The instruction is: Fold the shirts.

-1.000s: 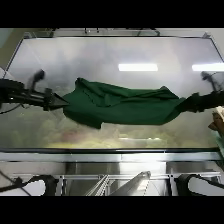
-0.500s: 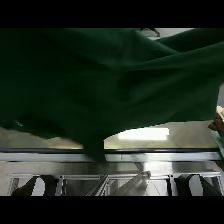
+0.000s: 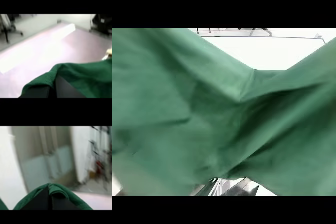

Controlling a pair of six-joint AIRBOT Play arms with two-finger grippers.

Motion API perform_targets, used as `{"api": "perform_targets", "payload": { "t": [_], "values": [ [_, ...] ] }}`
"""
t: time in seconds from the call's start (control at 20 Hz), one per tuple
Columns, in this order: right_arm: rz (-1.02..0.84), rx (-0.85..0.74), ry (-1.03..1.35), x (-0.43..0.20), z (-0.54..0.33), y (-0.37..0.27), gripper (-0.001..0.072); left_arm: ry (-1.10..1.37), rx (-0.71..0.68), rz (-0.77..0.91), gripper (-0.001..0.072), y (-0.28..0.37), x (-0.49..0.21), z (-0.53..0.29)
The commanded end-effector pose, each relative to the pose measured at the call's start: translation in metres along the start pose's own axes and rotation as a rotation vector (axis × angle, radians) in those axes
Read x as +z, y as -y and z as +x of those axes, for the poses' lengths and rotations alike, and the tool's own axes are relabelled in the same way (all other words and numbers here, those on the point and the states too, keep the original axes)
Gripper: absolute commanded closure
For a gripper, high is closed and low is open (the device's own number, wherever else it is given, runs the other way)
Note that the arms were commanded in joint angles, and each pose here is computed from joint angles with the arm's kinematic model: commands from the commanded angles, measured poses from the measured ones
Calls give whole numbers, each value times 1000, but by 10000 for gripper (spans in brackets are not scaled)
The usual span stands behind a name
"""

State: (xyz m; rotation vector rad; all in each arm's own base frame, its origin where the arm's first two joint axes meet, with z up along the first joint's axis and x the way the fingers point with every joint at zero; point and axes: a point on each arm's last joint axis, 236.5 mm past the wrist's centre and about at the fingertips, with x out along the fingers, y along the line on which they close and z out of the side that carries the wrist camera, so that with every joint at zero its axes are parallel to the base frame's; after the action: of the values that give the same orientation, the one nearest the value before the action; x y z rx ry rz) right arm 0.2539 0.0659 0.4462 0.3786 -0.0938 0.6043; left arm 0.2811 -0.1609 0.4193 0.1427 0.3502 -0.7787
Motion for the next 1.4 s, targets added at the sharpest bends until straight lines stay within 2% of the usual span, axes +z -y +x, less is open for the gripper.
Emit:
{"api": "perform_targets", "payload": {
  "t": [0.0,0.1,0.3,0.5,0.65,0.85,0.95,1.2,1.35],
  "values": [
    [104,-342,-246,-86,-18,139,690,-320,79,-59,679,-80,-95,108],
    [237,-358,-311,-151,-21,196,690,-405,55,-189,678,-124,-146,152],
    [378,-486,-455,-287,-22,296,690,-440,-107,-536,679,-189,-239,213],
    [433,-526,-494,-371,10,360,690,-501,-149,-690,678,-220,-328,262],
    [441,-488,-450,-384,47,390,690,-471,-74,-732,678,-247,-357,285],
    [385,-435,-424,-369,92,405,690,-421,-49,-715,678,-267,-343,294],
    [366,-462,-407,-362,100,416,690,-378,-21,-683,678,-278,-327,298],
    [349,-448,-404,-356,106,415,690,-349,-8,-676,678,-282,-313,298],
    [349,-386,-433,-361,109,401,690,-377,-35,-679,678,-274,-316,296]
  ]
}}
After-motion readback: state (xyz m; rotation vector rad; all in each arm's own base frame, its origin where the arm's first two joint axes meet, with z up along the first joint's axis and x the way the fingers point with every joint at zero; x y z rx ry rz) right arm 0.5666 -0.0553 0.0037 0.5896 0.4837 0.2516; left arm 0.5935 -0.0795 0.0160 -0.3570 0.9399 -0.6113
